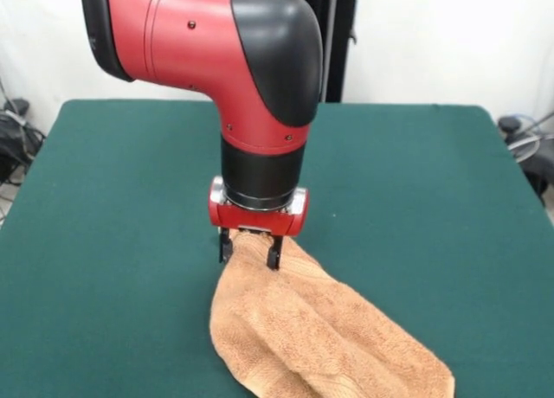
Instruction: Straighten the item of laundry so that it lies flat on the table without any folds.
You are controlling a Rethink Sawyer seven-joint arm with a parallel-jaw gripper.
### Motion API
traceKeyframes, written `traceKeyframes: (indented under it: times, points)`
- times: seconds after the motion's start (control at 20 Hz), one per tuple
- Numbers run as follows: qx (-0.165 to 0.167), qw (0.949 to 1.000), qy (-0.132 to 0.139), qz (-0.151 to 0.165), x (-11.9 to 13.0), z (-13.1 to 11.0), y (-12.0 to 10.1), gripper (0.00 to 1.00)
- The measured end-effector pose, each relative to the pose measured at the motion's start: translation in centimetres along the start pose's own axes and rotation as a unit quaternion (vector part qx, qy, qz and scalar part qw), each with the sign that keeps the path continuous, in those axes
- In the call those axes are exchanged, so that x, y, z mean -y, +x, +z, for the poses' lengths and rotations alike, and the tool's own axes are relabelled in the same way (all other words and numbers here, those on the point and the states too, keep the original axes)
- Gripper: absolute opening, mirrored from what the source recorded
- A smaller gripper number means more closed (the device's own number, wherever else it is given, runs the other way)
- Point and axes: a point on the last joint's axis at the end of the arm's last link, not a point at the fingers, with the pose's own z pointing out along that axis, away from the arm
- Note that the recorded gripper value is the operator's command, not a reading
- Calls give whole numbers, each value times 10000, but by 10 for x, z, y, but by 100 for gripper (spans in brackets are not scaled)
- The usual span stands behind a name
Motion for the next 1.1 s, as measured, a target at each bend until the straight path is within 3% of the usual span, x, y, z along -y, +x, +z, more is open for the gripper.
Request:
traceKeyframes:
  times: [0.2,0.25,1.1]
  points:
    - [2,10000,0,-28,-4,0,0,100]
    - [4,10000,-1,-44,-6,0,0,0]
    - [35,9996,-2,-282,-39,-8,2,0]
